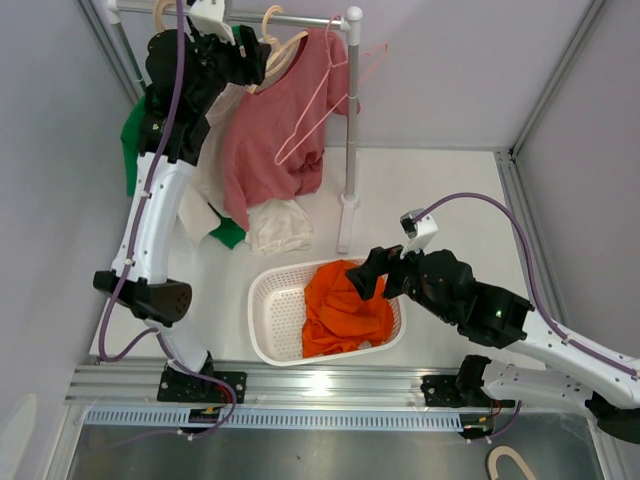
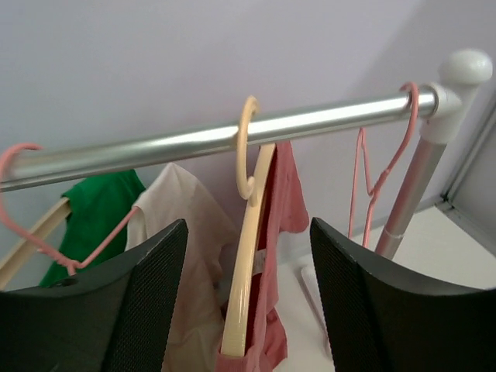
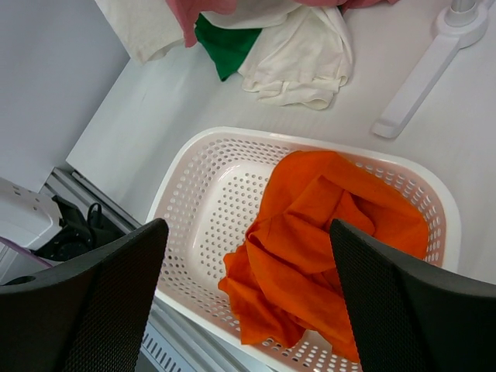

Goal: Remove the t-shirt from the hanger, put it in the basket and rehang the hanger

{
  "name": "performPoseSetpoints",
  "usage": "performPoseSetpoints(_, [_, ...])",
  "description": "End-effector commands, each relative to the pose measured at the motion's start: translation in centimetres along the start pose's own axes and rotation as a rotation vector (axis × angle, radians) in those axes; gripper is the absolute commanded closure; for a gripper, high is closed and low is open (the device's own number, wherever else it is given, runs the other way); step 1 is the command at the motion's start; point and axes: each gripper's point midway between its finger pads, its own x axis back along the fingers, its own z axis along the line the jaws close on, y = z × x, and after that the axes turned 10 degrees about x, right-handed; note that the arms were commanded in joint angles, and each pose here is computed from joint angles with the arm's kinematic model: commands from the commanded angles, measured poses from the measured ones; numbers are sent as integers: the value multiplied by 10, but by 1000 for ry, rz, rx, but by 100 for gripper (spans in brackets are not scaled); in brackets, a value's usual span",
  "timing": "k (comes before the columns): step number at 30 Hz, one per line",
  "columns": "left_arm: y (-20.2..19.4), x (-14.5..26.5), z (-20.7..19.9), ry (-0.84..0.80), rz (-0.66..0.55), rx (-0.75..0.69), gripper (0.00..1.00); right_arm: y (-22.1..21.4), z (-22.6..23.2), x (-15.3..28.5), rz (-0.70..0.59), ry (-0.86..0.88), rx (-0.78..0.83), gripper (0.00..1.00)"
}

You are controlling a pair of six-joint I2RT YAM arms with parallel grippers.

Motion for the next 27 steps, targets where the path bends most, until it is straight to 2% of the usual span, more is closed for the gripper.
performPoseSetpoints(1, [-10,-4,-7,-108,48,-23,29,10,5,0,-34,19,-20,9])
performPoseSetpoints(4, [-23,-10,-3,-141,80,-29,22,11,6,0,-30,21,-17,7])
performPoseSetpoints(9, [-38,-18,8,-121,105,-14,24,13,7,-1,-28,25,-12,7])
performPoseSetpoints(16, [-50,-27,13,-114,120,-9,37,8,8,-6,-14,21,-13,7])
performPoseSetpoints(27, [-66,-40,11,-149,146,-2,38,4,4,-9,-11,17,-22,7])
